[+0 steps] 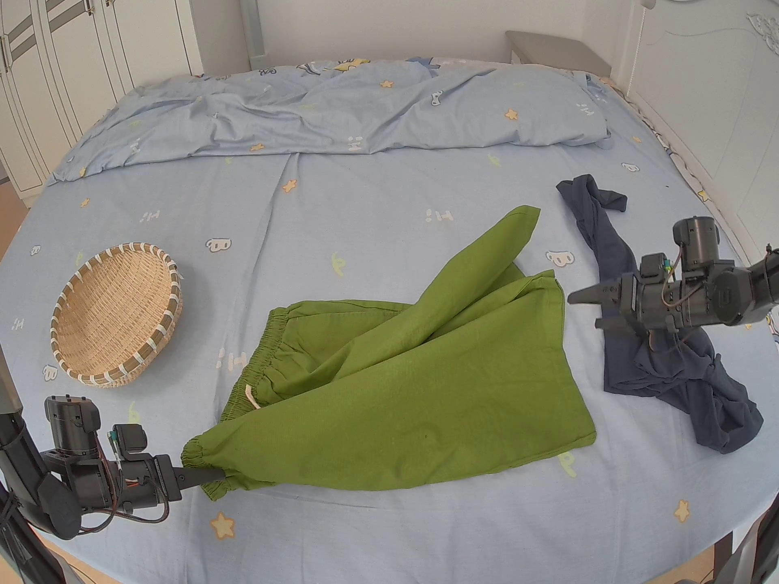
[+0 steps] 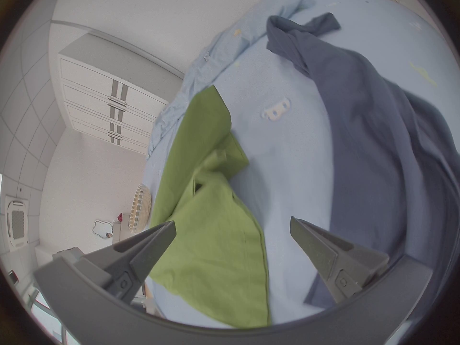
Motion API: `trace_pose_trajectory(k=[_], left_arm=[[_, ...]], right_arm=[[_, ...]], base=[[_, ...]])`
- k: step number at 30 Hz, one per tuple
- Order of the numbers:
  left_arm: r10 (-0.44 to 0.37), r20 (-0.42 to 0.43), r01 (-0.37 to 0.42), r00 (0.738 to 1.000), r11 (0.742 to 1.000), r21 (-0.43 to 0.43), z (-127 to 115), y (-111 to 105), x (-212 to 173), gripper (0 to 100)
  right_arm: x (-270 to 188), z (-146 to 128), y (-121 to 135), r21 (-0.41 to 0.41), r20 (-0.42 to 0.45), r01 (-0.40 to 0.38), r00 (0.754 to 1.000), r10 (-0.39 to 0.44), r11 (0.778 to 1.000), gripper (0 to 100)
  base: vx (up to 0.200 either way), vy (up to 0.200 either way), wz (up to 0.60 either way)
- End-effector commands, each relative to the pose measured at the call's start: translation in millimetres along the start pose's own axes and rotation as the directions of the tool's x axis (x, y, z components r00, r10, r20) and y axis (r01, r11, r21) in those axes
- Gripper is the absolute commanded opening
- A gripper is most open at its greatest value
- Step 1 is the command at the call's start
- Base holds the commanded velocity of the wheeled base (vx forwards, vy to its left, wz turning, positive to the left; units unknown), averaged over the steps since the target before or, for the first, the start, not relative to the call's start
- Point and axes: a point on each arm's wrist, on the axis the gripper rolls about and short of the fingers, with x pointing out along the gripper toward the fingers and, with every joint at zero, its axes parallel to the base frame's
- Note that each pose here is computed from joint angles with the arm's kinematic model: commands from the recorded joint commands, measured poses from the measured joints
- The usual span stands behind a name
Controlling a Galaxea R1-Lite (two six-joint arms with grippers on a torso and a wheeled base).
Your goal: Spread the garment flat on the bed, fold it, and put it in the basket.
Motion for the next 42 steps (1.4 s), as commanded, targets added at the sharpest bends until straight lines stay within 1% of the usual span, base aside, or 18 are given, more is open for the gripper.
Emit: trace_pose_trajectory(k=[1, 2, 3, 4, 5, 8, 11, 13, 21, 22, 26, 33, 38, 42], left_arm=[[0.003, -0.005, -0.003, 1.0, 1.0, -0.008, -4, -1, -3, 0], [0.005, -0.008, -0.005, 1.0, 1.0, -0.012, -4, -1, -3, 0], [0.005, -0.01, -0.005, 1.0, 1.0, -0.014, -4, -1, -3, 0], [0.005, -0.015, -0.006, 1.0, 1.0, -0.018, -5, 0, -3, 0], [0.005, -0.015, -0.006, 1.0, 1.0, -0.018, -5, 0, -3, 0], [0.005, -0.015, -0.006, 1.0, 1.0, -0.018, -5, 0, -3, 0], [0.004, -0.015, -0.004, 1.0, 1.0, -0.016, -5, 0, -2, 0], [0.005, -0.016, -0.005, 1.0, 1.0, -0.017, -5, 0, -2, 0], [0.005, -0.015, -0.006, 1.0, 1.0, -0.018, -5, 0, -3, 0], [0.005, -0.015, -0.006, 1.0, 1.0, -0.018, -5, 0, -3, 0], [0.005, -0.013, -0.005, 1.0, 1.0, -0.016, -5, -1, -3, 0], [0.006, -0.013, -0.007, 1.0, 1.0, -0.015, -5, 0, -2, 0], [0.006, -0.013, -0.007, 1.0, 1.0, -0.015, -5, 0, -2, 0], [0.006, -0.011, -0.006, 1.0, 1.0, -0.012, -4, 0, -2, 0]], right_arm=[[-41, -58, 15, 0.045, -0.068, 0.021, 0.998, -0.018, 0.999, 100], [-41, -69, 13, 0.055, -0.098, 0.025, 0.995, -0.019, 0.998, 100], [-41, -75, 12, 0.057, -0.112, 0.026, 0.994, -0.019, 0.998, 100], [-41, -93, 8, 0.06, -0.161, 0.035, 0.987, -0.025, 0.998, 100], [-41, -101, 6, 0.057, -0.185, 0.04, 0.982, -0.029, 0.998, 100], [-43, -121, 2, 0.069, -0.243, 0.058, 0.969, -0.039, 0.996, 100], [-42, -140, 8, 0.066, -0.3, 0.049, 0.954, -0.027, 0.997, 100], [-40, -146, 8, 0.068, -0.324, 0.05, 0.946, -0.026, 0.996, 100], [-35, -147, 4, 0.072, -0.328, 0.049, 0.945, -0.023, 0.996, 100], [-29, -144, 1, 0.07, -0.317, 0.045, 0.948, -0.02, 0.997, 100], [-22, -143, -5, 0.077, -0.32, 0.048, 0.947, -0.021, 0.996, 100], [-10, -137, -14, 0.066, -0.293, 0.039, 0.956, -0.018, 0.997, 100], [-5, -134, -16, 0.068, -0.29, 0.036, 0.957, -0.015, 0.997, 100], [-3, -129, -12, 0.087, -0.279, 0.029, 0.96, -0.003, 0.996, 100]], base=[[0.0, 0.0, 0.0], [0.0, 0.0, 0.0], [0.0, 0.0, 0.0], [0.0, 0.0, 0.0], [0.0, 0.0, 0.0], [0.0, 0.0, 0.0], [0.0, 0.0, 0.0], [0.0, 0.0, 0.0], [0.0, 0.0, 0.0], [0.0, 0.0, 0.0], [0.0, 0.0, 0.0], [0.0, 0.0, 0.0], [0.0, 0.0, 0.0], [0.0, 0.0, 0.0]])
